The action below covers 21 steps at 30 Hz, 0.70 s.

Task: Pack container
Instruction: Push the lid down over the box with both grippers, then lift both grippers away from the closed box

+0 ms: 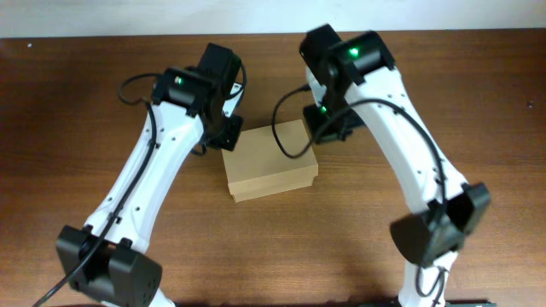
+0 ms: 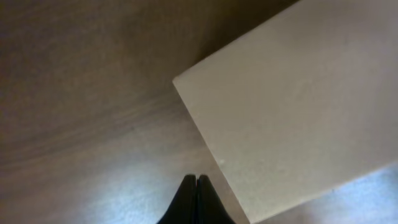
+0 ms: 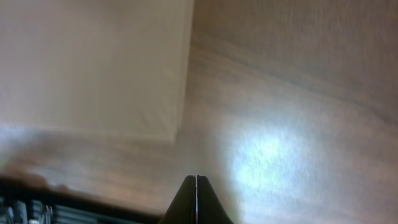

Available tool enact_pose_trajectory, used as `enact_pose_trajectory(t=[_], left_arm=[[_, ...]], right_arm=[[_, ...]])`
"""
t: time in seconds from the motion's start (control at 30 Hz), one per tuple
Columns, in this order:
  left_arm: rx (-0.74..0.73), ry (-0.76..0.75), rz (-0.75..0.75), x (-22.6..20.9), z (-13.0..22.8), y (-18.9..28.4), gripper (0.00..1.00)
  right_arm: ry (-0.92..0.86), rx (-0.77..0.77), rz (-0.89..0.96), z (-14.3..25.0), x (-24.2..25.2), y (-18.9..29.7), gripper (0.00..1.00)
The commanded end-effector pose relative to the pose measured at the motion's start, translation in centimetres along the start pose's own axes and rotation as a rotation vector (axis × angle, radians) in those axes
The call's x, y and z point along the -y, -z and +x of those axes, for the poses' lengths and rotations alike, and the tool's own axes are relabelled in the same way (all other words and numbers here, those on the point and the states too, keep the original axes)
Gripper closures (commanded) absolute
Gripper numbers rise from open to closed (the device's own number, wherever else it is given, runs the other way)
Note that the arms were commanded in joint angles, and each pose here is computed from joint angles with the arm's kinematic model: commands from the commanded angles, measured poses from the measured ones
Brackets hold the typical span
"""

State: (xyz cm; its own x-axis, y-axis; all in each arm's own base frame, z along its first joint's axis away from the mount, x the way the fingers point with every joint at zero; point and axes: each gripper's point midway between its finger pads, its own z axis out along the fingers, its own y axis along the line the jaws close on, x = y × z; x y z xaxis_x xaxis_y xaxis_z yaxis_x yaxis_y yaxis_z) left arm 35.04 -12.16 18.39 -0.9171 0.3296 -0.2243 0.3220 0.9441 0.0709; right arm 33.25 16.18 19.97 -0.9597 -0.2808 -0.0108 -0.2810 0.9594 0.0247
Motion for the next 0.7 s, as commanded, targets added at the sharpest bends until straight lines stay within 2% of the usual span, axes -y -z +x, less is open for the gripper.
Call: enact_pose_trajectory(t=[0.0,0.17,0.47,0.67], left_arm=[[0.035,-0.013,0.022,0.1,1.4,0.1,0.98],[0.033,-0.013,0.048,0.7,2.6,-1.4,0.98],[0.061,-0.010,0.101,1.7,2.3,-3.5,0.98],[0.034,-0.003,0.112,2.1,3.5,-5.7,0.98]], right_arm=[[-0.013,-0.063,-0.001,1.8,-0.1,-1.1,0.96],[-0.013,-0.048,-0.077,1.0,-1.4,-2.3,0.96],[-0.005,-0.006,-0.145,-0.5,-2.9,-2.8,0.96],[-0.009,-0.026,-0.157,-0.4,-3.4,-5.1,0.95]])
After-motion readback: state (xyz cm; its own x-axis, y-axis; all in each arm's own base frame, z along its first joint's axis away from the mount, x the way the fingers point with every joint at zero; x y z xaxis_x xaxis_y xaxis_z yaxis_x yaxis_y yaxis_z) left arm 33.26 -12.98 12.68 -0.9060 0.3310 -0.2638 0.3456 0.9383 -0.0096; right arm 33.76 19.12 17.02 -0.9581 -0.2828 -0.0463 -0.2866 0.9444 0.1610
